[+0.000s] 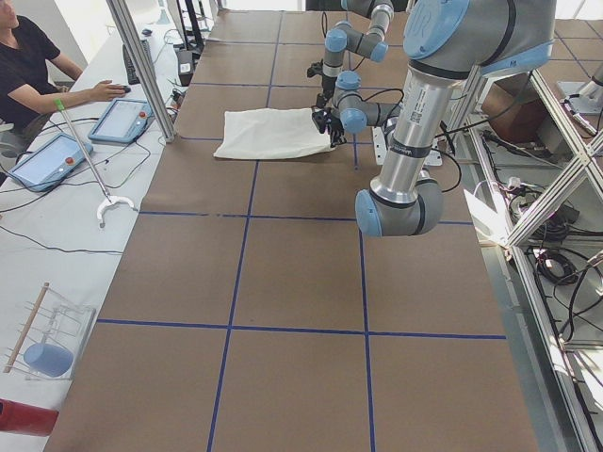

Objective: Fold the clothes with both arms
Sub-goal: 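Lower both grippers onto the near corners of the bundle, then grasp the near corners of the bundle with both grippers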

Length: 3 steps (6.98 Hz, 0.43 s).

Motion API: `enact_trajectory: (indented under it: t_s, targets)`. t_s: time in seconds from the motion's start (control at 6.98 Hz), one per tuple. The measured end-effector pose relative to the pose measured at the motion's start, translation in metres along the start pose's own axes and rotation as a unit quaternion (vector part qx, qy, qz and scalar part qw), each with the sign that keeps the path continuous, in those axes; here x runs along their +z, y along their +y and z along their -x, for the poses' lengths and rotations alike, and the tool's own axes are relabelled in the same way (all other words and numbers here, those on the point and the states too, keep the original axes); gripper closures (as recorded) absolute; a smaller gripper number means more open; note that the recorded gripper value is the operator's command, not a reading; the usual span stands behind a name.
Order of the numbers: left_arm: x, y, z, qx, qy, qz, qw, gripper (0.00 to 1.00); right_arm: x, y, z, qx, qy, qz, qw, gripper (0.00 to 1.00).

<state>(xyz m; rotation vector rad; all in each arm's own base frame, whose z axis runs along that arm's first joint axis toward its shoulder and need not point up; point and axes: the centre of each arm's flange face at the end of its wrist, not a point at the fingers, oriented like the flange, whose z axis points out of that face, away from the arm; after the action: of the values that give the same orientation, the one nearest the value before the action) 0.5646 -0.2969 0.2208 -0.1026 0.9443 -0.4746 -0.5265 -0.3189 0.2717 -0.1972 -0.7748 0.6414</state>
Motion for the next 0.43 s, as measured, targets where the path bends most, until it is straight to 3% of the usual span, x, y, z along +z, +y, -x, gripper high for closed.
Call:
enact_trajectory:
  t_s: [0.43]
  targets:
    - [0.000,0.000,0.000,0.001,0.001,-0.001,1.0000,1.00,0.032,0.005,-0.009,0.005,0.002,0.003,1.0000,0.00]
